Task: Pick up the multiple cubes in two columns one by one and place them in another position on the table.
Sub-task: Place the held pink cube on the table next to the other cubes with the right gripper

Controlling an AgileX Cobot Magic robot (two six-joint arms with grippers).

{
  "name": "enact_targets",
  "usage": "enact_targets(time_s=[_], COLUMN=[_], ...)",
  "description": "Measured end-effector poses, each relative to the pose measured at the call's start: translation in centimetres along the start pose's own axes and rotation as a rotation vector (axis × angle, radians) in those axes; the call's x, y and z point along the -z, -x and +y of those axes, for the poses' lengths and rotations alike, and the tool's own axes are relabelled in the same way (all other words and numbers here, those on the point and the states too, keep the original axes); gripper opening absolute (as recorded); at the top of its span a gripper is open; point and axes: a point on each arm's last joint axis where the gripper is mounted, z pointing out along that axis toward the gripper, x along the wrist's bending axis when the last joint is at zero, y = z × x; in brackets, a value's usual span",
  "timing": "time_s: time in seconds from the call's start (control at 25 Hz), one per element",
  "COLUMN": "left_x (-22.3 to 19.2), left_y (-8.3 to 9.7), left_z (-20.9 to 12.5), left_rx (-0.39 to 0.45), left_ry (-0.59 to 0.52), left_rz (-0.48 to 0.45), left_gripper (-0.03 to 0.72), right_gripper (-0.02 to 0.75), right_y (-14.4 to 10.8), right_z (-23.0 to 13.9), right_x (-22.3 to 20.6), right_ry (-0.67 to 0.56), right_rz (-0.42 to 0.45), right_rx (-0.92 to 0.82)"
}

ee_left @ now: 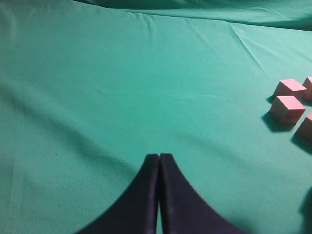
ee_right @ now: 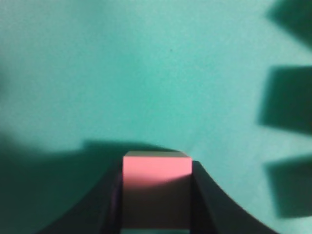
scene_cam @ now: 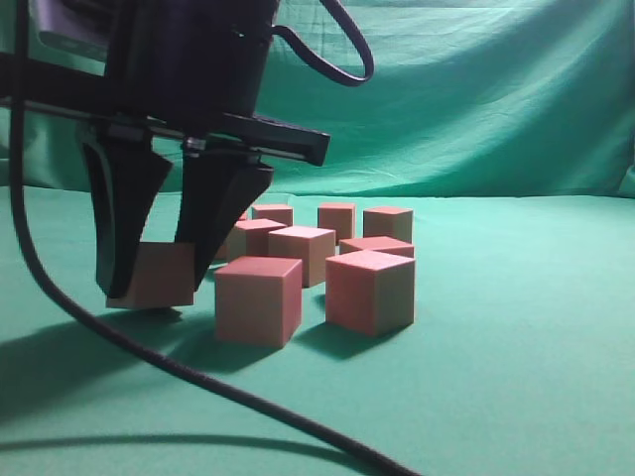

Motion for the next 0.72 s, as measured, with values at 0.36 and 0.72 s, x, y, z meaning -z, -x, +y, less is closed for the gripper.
enact_targets(time_s=[0.36,0.72], left_x=[0.0,0.0], left_y=[0.0,0.0], left_z=[0.0,0.0], left_rx=[0.0,0.0], left_ry=[0.0,0.0], left_rz=[0.0,0.0], left_gripper=[0.0,0.0], right_gripper=[0.265,0.557], right_y=[0.01,-0.16], right_z=[-0.08,-0.26], right_x=[-0.16,-0.15], right_ry=[-0.019,-0.06], right_rz=[-0.001,-0.003], right_rx=[-0.009,0.018])
